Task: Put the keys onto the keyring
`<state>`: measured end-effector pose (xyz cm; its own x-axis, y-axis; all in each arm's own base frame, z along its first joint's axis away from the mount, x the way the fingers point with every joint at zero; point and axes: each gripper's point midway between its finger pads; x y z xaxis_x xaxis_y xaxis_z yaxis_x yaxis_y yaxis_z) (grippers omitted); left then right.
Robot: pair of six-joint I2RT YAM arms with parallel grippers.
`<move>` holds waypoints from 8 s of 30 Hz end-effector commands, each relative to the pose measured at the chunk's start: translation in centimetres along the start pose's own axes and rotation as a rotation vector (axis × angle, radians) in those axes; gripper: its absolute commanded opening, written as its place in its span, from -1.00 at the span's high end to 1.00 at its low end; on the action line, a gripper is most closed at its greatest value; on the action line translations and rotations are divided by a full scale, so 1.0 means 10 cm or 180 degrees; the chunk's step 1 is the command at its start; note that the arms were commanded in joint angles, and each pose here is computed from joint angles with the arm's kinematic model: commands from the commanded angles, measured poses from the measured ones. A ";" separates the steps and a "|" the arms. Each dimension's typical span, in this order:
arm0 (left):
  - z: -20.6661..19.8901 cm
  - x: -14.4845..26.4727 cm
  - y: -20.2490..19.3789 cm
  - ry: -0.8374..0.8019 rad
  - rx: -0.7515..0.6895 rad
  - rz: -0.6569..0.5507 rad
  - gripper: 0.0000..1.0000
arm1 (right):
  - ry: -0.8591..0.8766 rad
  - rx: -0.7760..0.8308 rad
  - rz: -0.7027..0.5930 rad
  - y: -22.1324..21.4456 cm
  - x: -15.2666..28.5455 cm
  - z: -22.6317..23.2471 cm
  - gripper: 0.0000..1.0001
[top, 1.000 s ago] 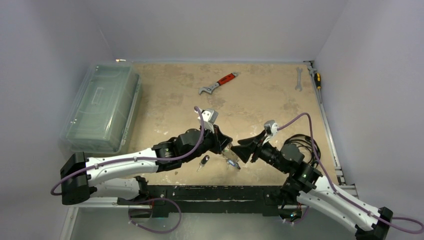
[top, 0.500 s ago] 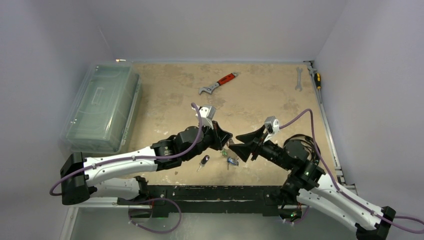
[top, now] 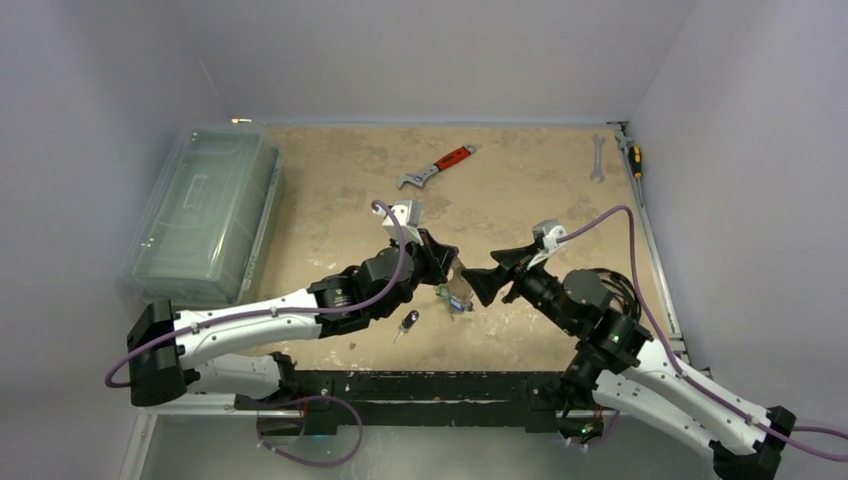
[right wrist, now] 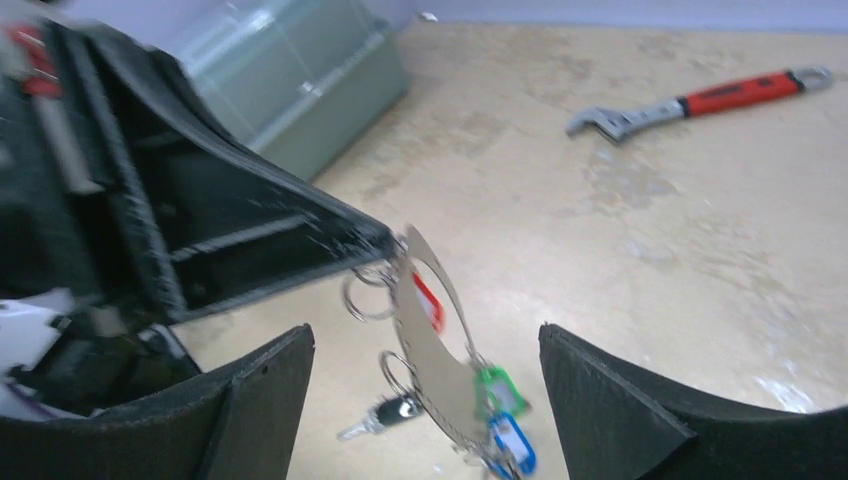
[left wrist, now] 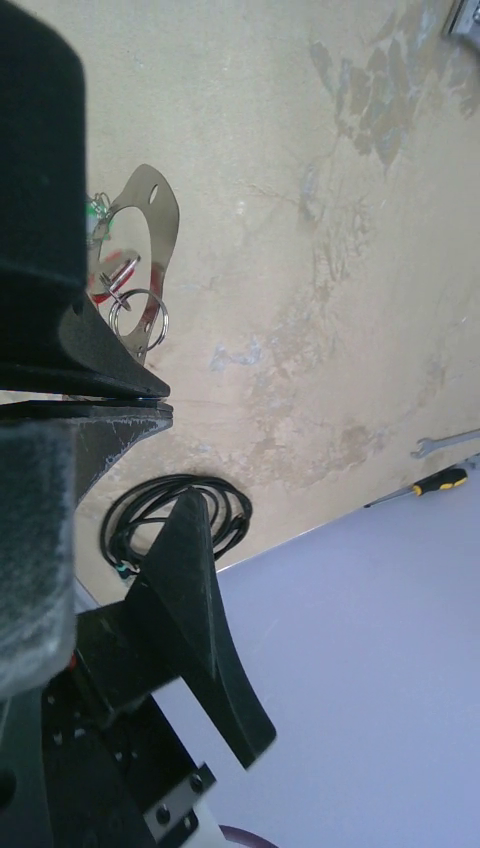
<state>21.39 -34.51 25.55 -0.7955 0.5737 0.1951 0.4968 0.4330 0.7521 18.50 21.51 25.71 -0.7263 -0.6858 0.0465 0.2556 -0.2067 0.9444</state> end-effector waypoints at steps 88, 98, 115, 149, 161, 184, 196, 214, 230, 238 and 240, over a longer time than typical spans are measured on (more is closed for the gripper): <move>-1.18 1.18 1.06 -0.2330 -0.1145 -0.0828 1.00 | 0.1868 0.0607 -0.1235 1.31 0.50 1.15 0.03; -1.19 1.30 1.08 -0.2443 -0.1201 -0.0847 1.00 | 0.2340 0.0567 -0.1121 1.31 0.40 1.37 0.18; -1.24 1.41 1.11 -0.2590 -0.1201 -0.0893 1.00 | 0.2317 0.0514 -0.1049 1.25 0.23 1.32 0.69; -1.36 1.45 1.01 -0.2846 -0.1296 -0.0803 1.00 | 0.2618 0.0592 -0.0902 1.23 0.30 1.44 0.47; -1.43 1.44 0.95 -0.2972 -0.1331 -0.0721 1.00 | 0.2644 0.0595 -0.0749 1.09 0.22 1.42 0.77; -1.46 1.36 0.86 -0.2944 -0.1442 -0.0533 0.33 | 0.2397 0.0862 -0.0902 1.05 0.20 1.28 1.00; -1.43 1.36 1.09 -0.2701 -0.1302 -0.0698 -0.60 | 0.2027 0.1031 -0.0827 0.94 0.06 1.07 1.00; -0.21 1.16 1.34 -0.0732 -0.1964 -0.0737 -0.79 | 0.1639 0.1659 -0.1327 0.94 0.11 0.86 1.00; 0.63 1.09 0.61 -0.0413 -0.2953 -0.0099 -0.78 | 0.0288 0.2861 -0.1629 1.03 0.02 0.53 1.00; 0.72 1.01 0.16 -0.0621 -0.2922 0.0338 -0.70 | 0.0101 0.2733 -0.1405 0.96 -0.05 0.46 1.00; 0.77 0.97 -0.01 -0.0630 -0.2917 0.0590 -0.68 | 0.0118 0.2710 -0.1295 0.89 -0.06 0.44 1.00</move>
<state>17.43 -22.06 24.32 -0.6931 0.6805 0.2379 0.0245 -0.3075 0.9512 18.00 24.69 32.14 -0.5898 -0.7631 -0.2644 -0.5798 0.1722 0.7964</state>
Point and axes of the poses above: each gripper's point midway between its finger pads, its own x axis back along the fingers, its own z axis along the line the jaws close on, y = z × x, and after that the axes turned 3 degrees about x, right-handed
